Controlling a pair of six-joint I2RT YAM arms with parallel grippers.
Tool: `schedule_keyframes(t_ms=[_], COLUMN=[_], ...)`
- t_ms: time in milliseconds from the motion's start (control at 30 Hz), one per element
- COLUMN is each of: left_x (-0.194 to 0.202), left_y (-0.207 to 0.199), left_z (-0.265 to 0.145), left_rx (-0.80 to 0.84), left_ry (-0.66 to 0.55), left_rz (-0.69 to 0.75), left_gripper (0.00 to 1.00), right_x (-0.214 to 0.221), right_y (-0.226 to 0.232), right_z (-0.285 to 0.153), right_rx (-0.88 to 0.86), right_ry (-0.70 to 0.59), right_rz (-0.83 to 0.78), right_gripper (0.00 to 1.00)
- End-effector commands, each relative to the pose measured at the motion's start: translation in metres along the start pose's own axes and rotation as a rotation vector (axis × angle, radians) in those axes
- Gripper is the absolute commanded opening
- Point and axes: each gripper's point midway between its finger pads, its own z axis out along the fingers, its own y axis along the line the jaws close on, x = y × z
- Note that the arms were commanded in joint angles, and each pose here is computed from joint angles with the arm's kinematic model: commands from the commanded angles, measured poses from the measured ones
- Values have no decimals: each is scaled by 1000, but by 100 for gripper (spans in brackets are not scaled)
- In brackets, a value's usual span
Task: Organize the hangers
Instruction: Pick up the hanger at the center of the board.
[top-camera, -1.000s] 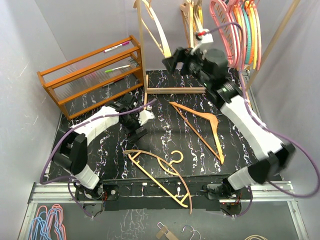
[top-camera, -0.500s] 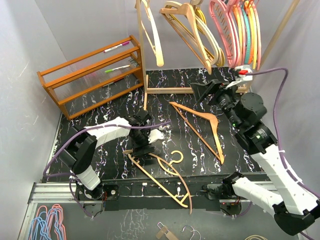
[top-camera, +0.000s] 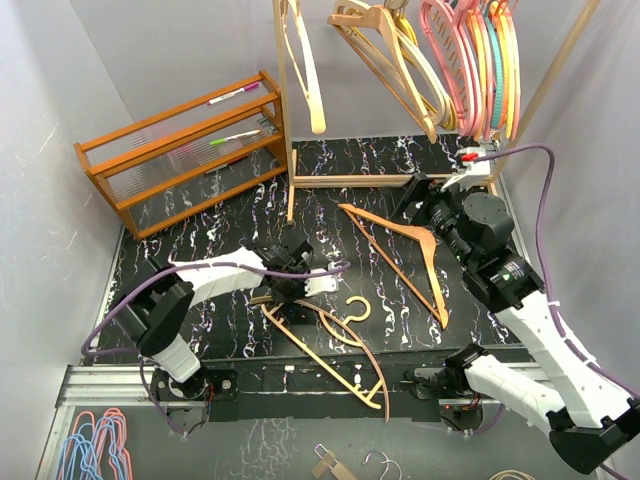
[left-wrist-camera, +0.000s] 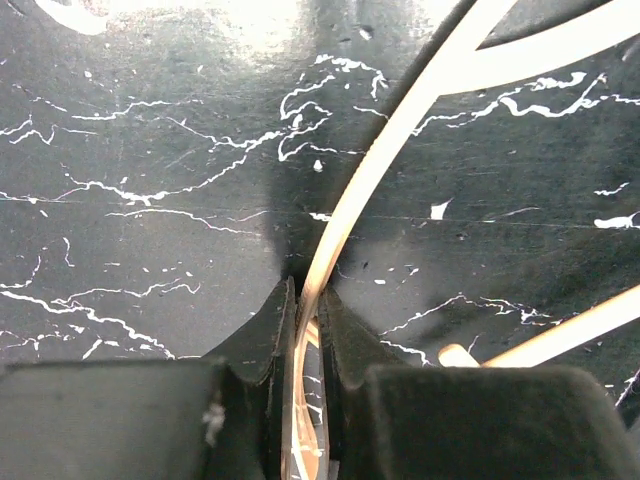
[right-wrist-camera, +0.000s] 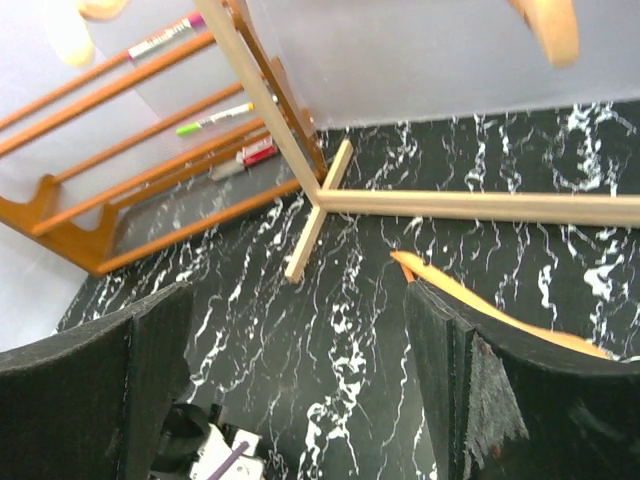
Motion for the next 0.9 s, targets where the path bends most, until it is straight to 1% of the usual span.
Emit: schedule_keyframes(t_ms=[0,100,133,200,267,300,400,433,533,633,733,767,867], left_x=[37,30,31,37,45,50,58,60,64,66,64,64,66], left_y=[-36,-26,-22,-11,4,10,20,21,25,29,33,34,37], left_z=[3,-27,-37,-56,-77,-85,-108,-113,-126,-135,-143,-145,-148], left_rx=[91,4,-14,-34,-99,-130,-194,-208,-255,-292,-315,-323,-348], left_ry=[89,17,-1,-41,-93,-103,-136,-148,-171,-187,-205,-209,-203], left_rz=[40,81,66,-8,-50,-62,-93,-101,-119,-134,-150,-155,-150], left_gripper=[0,0,0,0,0,0,0,0,0,0,0,0,0], right_x=[42,85,96,121,142,148,182,194,211,229,238,241,263], right_y=[-10,-10,-4,10,25,33,40,40,39,28,15,15,26], right_z=[-4,-11,-16,-26,-39,-44,-59,-63,-67,-59,-51,-51,-57], right_rx=[2,-77,-135,-281,-429,-500,-633,-658,-699,-657,-611,-616,-719], right_ry=[83,153,160,172,180,163,181,192,197,206,156,159,254], right_rz=[20,24,26,25,42,58,115,136,161,148,135,136,161], right_gripper=[91,93,94,96,97,97,98,98,98,97,99,99,99])
